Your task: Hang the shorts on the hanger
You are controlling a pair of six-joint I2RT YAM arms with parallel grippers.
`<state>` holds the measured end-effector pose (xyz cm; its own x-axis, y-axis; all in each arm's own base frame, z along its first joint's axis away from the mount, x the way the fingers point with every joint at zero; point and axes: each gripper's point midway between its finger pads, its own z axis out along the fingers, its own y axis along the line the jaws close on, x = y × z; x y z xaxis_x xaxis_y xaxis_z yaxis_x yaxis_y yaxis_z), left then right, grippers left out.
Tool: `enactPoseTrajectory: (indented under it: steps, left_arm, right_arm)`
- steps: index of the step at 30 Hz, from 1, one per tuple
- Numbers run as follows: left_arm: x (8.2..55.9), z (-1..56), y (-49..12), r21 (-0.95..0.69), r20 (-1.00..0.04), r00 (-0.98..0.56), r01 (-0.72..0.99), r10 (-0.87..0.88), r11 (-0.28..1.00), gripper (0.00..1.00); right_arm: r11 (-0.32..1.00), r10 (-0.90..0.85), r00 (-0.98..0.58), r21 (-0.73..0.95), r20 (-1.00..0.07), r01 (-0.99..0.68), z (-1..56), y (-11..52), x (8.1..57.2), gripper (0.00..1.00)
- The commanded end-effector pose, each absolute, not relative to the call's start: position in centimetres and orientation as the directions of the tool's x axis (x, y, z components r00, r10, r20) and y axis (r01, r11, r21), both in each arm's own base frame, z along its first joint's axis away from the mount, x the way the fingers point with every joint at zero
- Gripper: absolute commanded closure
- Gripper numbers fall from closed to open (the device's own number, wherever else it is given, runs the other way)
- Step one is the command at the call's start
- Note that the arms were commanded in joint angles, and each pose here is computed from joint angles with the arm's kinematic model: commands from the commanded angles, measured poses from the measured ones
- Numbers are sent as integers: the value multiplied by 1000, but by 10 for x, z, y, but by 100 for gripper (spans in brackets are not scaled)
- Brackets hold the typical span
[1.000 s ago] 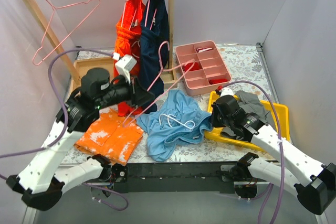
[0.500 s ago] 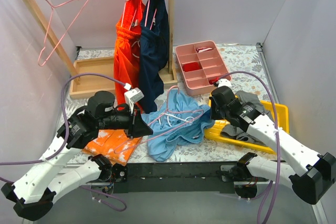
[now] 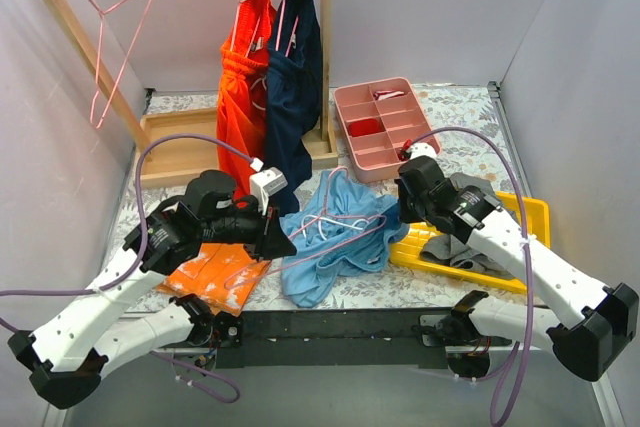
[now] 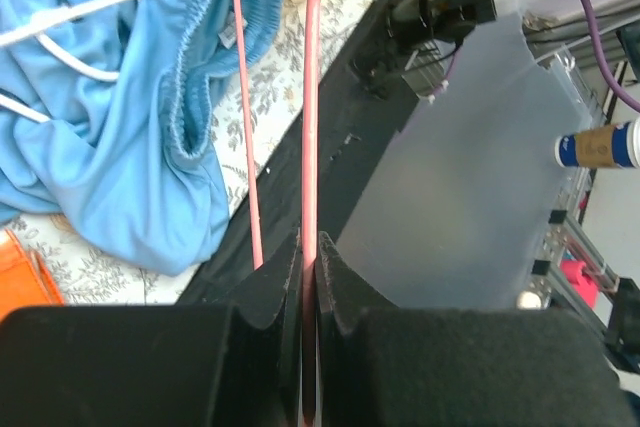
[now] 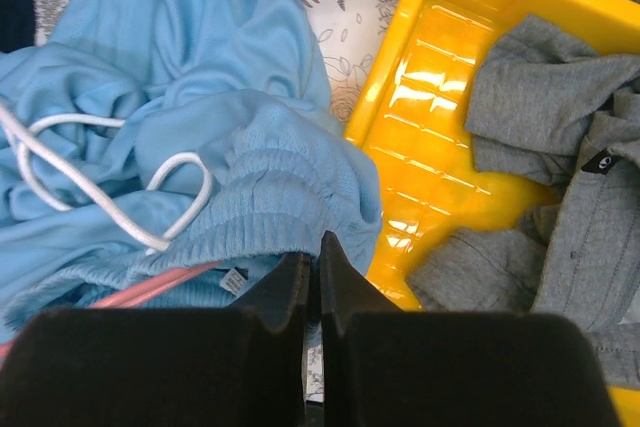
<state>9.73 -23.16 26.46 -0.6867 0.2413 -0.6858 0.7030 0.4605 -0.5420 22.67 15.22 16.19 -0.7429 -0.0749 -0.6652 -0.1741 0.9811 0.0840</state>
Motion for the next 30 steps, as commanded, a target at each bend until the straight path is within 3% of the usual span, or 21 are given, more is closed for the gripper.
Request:
enactPoseTrajectory:
  steps: [1,6,14,17,22,27,30]
  left_arm:
    - [118,271,-245,-508,-744,-640,728,192,461,100]
    - [121,258,-270,-531,-745,-642,735,181,423,100]
    - [141,251,-295,-483,-857,-505,717,-103,502,100]
    - [146,236,-306,-465,-874,-459,691,-162,553,100]
    - [136,224,-327,-444,-891,-411,694,-196,567,100]
    - [136,214,-326,-429,-897,-400,691,-186,582,100]
    - [134,213,-328,-414,-905,-387,711,-175,568,100]
  right_arm:
    - [961,-70,-695,140,-716,-240,205,172,229,99]
    - [935,-66,-666,187,-743,-301,231,192,231,99]
    - [922,-94,-650,180,-754,-343,244,209,236,99]
    - [929,-114,-674,161,-730,-332,230,210,238,86]
    - [947,-18,-691,209,-722,-244,237,198,240,46]
    - [952,102,-714,275,-693,-131,243,166,234,33]
    - [948,189,-730,316,-657,-39,234,143,234,31]
